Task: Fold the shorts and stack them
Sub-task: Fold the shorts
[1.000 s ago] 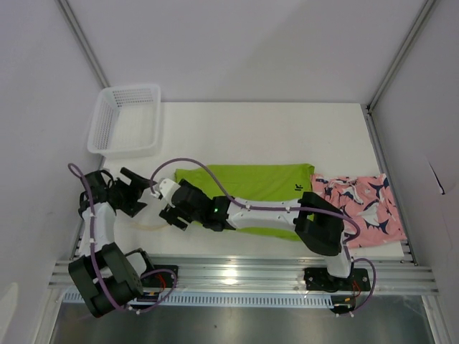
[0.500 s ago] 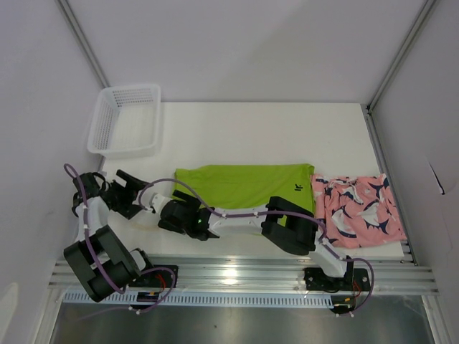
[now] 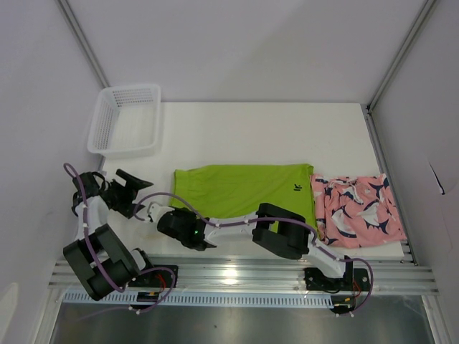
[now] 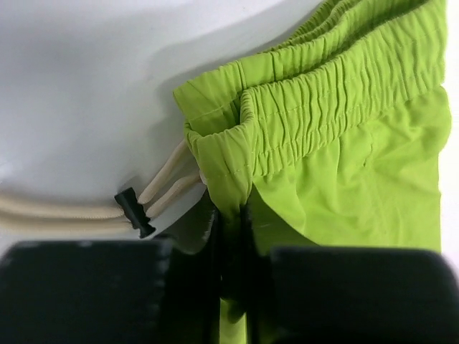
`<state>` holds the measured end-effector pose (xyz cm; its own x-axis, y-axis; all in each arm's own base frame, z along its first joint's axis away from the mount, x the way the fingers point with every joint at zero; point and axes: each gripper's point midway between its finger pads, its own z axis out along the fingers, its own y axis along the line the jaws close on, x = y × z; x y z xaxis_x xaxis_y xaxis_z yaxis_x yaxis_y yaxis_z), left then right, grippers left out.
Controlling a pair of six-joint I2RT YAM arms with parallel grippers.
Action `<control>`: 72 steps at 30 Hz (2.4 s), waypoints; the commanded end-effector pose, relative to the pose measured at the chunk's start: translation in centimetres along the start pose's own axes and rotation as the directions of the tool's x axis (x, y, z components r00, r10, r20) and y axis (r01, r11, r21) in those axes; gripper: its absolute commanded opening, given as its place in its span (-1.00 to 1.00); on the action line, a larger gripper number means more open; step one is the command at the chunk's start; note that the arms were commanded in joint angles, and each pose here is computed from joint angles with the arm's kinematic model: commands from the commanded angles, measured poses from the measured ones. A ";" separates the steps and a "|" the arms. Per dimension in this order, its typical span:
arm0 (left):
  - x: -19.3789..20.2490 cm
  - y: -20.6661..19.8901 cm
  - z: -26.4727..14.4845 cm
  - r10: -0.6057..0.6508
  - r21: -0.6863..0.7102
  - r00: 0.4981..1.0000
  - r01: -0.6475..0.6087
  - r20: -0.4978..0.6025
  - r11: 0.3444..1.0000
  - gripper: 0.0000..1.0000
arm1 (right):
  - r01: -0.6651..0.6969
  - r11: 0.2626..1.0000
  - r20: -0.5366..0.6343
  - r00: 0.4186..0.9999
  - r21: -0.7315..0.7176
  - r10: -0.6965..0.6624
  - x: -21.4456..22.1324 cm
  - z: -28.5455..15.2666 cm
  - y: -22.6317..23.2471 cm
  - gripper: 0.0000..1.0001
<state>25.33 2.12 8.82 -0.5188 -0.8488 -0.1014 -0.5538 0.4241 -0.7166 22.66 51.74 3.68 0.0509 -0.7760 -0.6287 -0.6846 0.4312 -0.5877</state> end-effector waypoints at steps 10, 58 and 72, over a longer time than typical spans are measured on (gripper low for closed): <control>1.9 -1.7 0.9 0.044 0.052 0.999 -0.045 0.030 0.998 0.98 | -0.196 0.980 0.194 0.964 0.042 0.185 -2.8 -2.7 -3.2 -1.00; 6.7 -5.9 10.1 0.061 0.198 0.992 -0.038 -0.110 0.979 0.30 | -0.302 0.932 0.307 0.884 -0.201 0.352 -5.0 -5.0 -3.2 -0.99; 5.2 -6.3 10.2 0.152 0.143 0.986 -0.142 -0.064 0.980 -1.00 | -0.312 0.908 0.294 0.872 -0.281 0.391 -5.0 -6.8 -2.6 0.22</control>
<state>31.25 -8.78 4.53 -0.6304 -0.7732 -0.0690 -0.4327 0.4238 -0.7957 20.27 50.24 6.71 -0.0034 -0.5015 -0.8652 -0.8216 0.4946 -0.2835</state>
